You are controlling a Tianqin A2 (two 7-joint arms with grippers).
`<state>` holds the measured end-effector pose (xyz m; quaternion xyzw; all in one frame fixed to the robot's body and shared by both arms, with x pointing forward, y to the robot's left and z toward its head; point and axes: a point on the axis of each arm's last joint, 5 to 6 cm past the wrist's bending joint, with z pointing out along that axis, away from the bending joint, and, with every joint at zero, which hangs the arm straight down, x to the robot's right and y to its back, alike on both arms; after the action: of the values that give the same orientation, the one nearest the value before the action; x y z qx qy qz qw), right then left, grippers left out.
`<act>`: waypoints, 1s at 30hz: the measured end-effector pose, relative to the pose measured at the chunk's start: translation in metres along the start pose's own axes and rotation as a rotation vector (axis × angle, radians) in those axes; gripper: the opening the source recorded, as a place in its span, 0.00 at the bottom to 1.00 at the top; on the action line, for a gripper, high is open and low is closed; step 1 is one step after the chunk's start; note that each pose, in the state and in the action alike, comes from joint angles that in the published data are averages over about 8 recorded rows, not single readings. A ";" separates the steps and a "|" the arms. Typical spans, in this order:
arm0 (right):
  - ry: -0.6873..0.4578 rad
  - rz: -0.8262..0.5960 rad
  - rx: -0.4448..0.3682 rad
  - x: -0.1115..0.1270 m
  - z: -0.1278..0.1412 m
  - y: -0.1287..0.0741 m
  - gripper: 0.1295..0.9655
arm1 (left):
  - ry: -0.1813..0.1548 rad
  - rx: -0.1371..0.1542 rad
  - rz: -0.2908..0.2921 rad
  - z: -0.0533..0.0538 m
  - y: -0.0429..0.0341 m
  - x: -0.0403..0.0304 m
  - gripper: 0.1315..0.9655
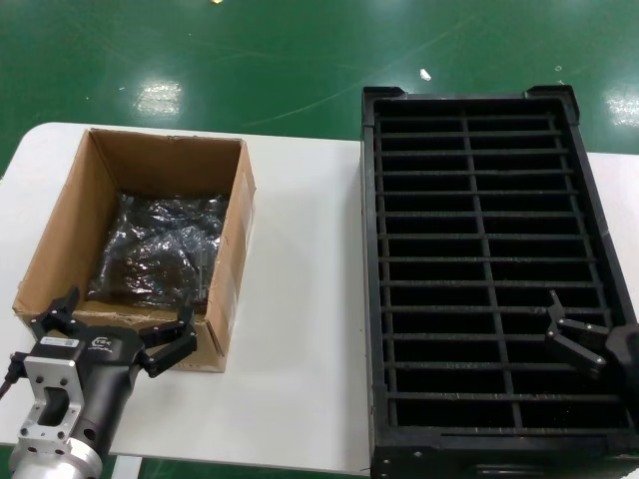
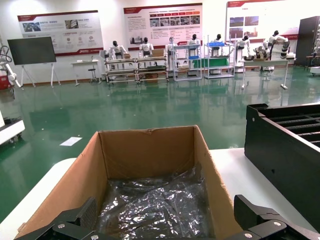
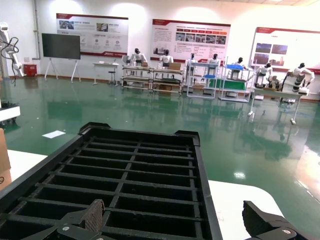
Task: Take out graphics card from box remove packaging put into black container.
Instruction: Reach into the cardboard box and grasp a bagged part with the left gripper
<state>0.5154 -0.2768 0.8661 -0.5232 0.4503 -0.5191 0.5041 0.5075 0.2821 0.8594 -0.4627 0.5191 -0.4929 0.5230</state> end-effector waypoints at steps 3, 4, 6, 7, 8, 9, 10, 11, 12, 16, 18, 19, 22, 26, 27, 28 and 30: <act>0.000 0.000 0.000 0.000 0.000 0.000 1.00 | 0.000 0.000 0.000 0.000 0.0000 0.0000 1.00; 0.000 0.000 0.000 0.000 0.000 0.000 1.00 | 0.000 0.000 0.000 0.000 0.0000 0.0000 1.00; 0.000 0.000 0.000 0.000 0.000 0.000 1.00 | 0.000 0.000 0.000 0.000 0.0000 0.0000 1.00; 0.000 0.000 0.000 0.000 0.000 0.000 1.00 | 0.000 0.000 0.000 0.000 0.0000 0.0000 1.00; 0.000 0.000 0.000 0.000 0.000 0.000 1.00 | 0.000 0.000 0.000 0.000 0.0000 0.0000 1.00; 0.000 0.000 0.000 0.000 0.000 0.000 1.00 | 0.000 0.000 0.000 0.000 0.0000 0.0000 1.00; 0.000 0.000 0.000 0.000 0.000 0.000 1.00 | 0.000 0.000 0.000 0.000 0.0000 0.0000 1.00; 0.000 0.000 0.000 0.000 0.000 0.000 1.00 | 0.000 0.000 0.000 0.000 0.0000 0.0000 1.00; 0.000 0.000 0.000 0.000 0.000 0.000 1.00 | 0.000 0.000 0.000 0.000 0.0000 0.0000 1.00; 0.000 0.000 0.000 0.000 0.000 0.000 1.00 | 0.000 0.000 0.000 0.000 0.0000 0.0000 1.00; 0.000 0.000 0.000 0.000 0.000 0.000 1.00 | 0.000 0.000 0.000 0.000 0.0000 0.0000 1.00; 0.000 0.000 0.000 0.000 0.000 0.000 1.00 | 0.000 0.000 0.000 0.000 0.0000 0.0000 1.00; 0.000 0.000 0.000 0.000 0.000 0.000 1.00 | 0.000 0.000 0.000 0.000 0.0000 0.0000 1.00; 0.000 0.000 0.000 0.000 0.000 0.000 1.00 | 0.000 0.000 0.000 0.000 0.0000 0.0000 1.00; 0.000 0.000 0.000 0.000 0.000 0.000 1.00 | 0.000 0.000 0.000 0.000 0.0000 0.0000 1.00; 0.000 0.000 0.000 0.000 0.000 0.000 1.00 | 0.000 0.000 0.000 0.000 0.0000 0.0000 1.00; 0.000 0.000 0.000 0.000 0.000 0.000 1.00 | 0.000 0.000 0.000 0.000 0.0000 0.0000 1.00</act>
<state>0.5154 -0.2768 0.8661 -0.5232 0.4503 -0.5191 0.5041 0.5075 0.2821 0.8594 -0.4627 0.5191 -0.4929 0.5230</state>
